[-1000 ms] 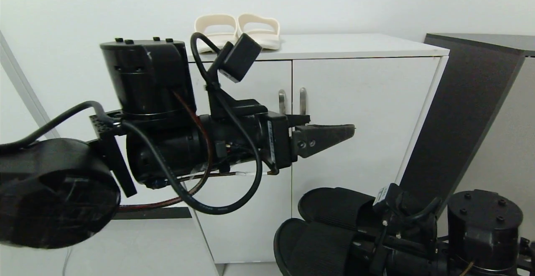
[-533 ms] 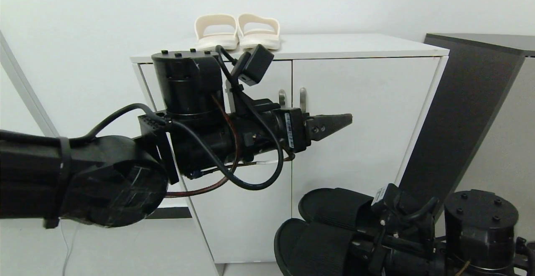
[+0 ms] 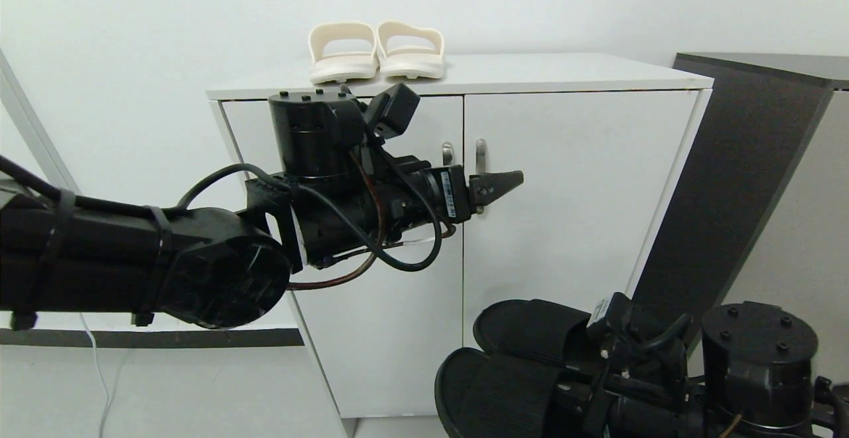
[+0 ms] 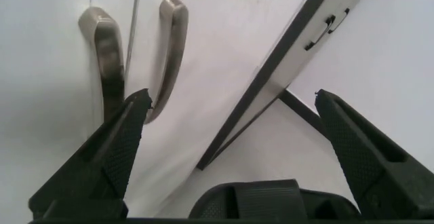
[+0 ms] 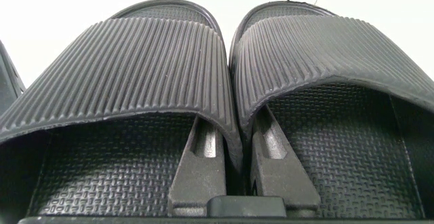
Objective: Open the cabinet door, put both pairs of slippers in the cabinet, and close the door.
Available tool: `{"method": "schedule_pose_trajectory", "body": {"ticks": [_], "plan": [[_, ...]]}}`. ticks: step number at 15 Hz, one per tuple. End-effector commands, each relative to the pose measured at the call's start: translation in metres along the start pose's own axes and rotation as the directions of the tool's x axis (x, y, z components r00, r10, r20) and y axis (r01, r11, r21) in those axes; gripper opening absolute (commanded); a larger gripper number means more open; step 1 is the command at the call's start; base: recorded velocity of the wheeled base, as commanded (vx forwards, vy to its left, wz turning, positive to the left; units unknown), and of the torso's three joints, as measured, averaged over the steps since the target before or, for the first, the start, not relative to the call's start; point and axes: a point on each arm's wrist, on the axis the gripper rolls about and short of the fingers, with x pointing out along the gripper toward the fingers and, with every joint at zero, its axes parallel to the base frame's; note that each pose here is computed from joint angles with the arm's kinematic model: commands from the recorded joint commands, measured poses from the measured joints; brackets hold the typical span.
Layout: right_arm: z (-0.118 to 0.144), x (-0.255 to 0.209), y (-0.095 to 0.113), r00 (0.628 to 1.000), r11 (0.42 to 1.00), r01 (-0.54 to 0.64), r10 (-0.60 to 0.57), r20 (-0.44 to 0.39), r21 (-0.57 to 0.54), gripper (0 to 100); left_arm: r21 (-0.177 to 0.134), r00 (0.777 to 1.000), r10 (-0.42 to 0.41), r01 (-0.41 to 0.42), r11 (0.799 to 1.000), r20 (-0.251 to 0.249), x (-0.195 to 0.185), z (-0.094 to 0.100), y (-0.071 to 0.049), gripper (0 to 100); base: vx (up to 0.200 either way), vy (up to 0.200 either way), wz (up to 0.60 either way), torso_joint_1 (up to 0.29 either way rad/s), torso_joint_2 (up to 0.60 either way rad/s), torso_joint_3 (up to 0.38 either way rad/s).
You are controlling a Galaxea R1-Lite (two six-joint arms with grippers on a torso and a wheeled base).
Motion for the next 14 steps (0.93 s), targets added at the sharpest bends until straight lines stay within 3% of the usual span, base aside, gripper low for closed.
{"method": "schedule_pose_trajectory", "body": {"ticks": [1, 14], "plan": [[0.0, 0.001, 0.0, 1.0, 1.0, 0.0, 0.0, -0.002, 0.0, 0, -0.001, 1.0, 0.007, -0.007, 1.0, 0.002, 0.004, 0.0, 0.002, 100, 0.0, 0.0, 0.0, 0.0, 0.0, 0.0], [-0.002, 0.002, 0.0, 1.0, 1.0, -0.004, 0.004, -0.011, 0.0, 0, -0.003, 1.0, 0.03, -0.03, 1.0, 0.004, 0.034, -0.006, 0.011, 100, 0.0, 0.0, 0.0, 0.0, 0.0, 0.0]]}}
